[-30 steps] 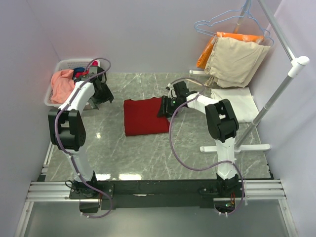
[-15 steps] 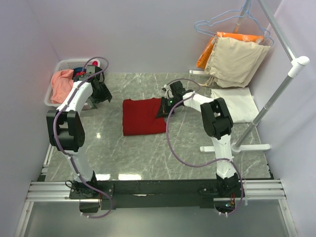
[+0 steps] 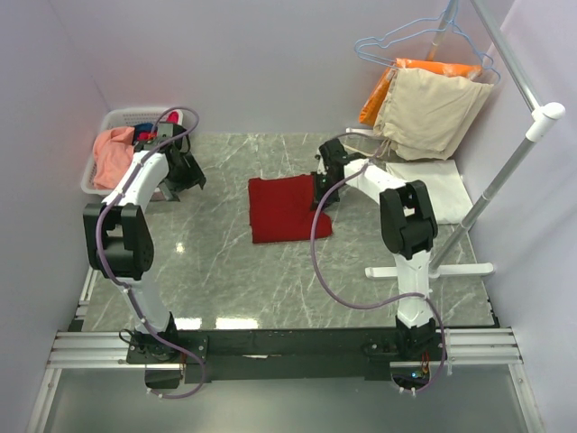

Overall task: Fold and stack the t-shirts
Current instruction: Neatly place the folded tshirt to the corner

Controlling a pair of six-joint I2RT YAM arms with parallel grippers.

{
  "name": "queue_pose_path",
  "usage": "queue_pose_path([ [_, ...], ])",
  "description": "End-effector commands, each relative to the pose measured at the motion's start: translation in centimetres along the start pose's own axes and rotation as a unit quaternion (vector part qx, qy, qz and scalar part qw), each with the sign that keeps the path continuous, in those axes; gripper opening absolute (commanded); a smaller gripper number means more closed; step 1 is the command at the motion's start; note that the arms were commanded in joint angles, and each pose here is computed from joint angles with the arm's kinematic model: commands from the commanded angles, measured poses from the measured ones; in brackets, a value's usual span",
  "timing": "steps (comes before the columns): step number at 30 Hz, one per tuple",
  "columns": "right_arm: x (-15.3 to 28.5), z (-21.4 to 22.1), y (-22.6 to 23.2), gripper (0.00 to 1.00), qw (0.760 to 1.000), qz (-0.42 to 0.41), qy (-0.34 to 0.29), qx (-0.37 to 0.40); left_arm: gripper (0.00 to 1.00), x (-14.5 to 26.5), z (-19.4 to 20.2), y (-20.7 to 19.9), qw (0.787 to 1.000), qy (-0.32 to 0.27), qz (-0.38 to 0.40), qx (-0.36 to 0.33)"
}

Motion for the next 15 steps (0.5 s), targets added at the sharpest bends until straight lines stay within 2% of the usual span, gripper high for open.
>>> queue_pose_path([
  [1,5.4,-3.7,-2.1,0.0,0.992,0.092,-0.082,0.016,0.77,2.4,-1.2,-0.8,0.998,-0.043,0.041,-0.01],
  [8,12.1,-8.1,-6.3,0.0,0.969,0.189,-0.162,-0.01,0.77,2.4,-1.3,-0.8,0.998,-0.045,0.042,-0.013],
  [15,17.5,-10.1,-11.2,0.0,0.946,0.257,-0.194,-0.044,0.77,2.4,-1.4,-1.0,0.998,-0.044,0.046,-0.013],
])
Point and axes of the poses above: each gripper's point midway between its finger pads, its own x axis back along the fingers, its own y axis along the line the jaws close on, z = x × y, the point moved 1 cm from there along x, back along the fingers, and after that the axes turned 14 degrees about -x, right-handed, at the moved point
